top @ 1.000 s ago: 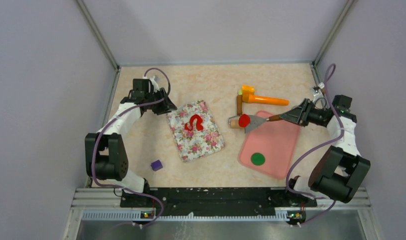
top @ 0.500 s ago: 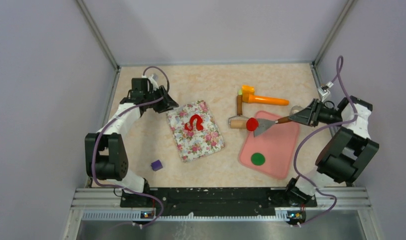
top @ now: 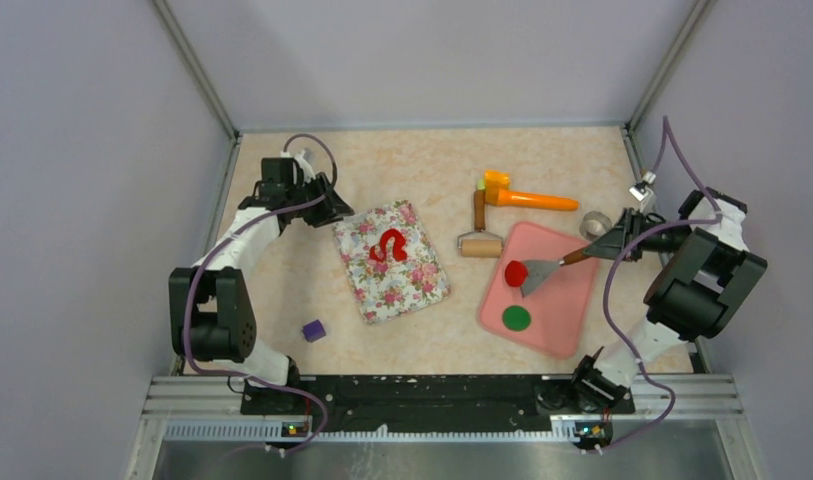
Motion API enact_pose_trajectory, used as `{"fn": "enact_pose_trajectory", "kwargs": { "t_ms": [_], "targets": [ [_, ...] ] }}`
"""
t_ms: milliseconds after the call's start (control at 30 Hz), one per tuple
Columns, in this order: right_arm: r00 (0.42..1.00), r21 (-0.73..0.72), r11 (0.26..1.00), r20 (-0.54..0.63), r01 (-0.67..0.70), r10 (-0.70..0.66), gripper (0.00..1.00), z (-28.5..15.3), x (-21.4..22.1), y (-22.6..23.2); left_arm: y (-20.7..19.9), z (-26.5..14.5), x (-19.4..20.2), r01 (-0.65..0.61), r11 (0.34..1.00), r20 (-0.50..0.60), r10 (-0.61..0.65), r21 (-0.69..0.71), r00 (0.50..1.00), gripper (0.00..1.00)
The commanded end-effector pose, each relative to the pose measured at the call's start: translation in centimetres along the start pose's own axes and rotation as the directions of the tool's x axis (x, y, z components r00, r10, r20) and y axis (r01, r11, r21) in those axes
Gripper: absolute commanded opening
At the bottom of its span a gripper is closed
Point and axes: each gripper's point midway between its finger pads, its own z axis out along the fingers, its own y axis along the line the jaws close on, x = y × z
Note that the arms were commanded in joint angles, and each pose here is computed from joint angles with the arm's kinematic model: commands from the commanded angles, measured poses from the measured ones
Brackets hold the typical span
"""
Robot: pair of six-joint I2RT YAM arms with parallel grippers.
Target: Roll out the dumpling wrappers from the dough
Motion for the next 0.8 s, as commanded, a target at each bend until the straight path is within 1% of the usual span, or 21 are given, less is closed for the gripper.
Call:
{"fn": "enact_pose_trajectory", "kwargs": {
  "t_ms": [0,133,333,533,767],
  "targets": [
    [1.0,-0.029,1.0,-0.023,0.008,-0.009,0.0,0.2,1.7,0.7,-0.2,-1.3,-0.6,-0.04,0.999,0.044,0.04,-0.004,0.998,0.4],
    [0.999,-0.034,0.999,-0.034,-0.006,0.005,0.0,0.4,2.6,1.0,0.1,-1.0,-0.4,-0.029,1.0,0.033,0.03,-0.008,0.999,0.4],
    [0.998,-0.016,1.0,-0.067,0.009,-0.01,0.0,0.4,3.6,0.8,0.2,-0.6,-0.6,-0.015,1.0,0.031,0.015,0.001,0.999,0.4],
    [0.997,0.073,0.995,-0.055,0.062,-0.058,0.0,-0.5,1.9,-0.1,0.1,-0.3,-0.4,-0.007,1.0,0.03,0.007,0.008,1.0,0.4],
    [0.997,0.145,0.987,-0.038,0.066,-0.061,0.0,-0.9,1.0,-0.9,0.3,-0.3,0.0,0.005,1.0,0.026,-0.006,0.01,1.0,0.4]
  ]
}}
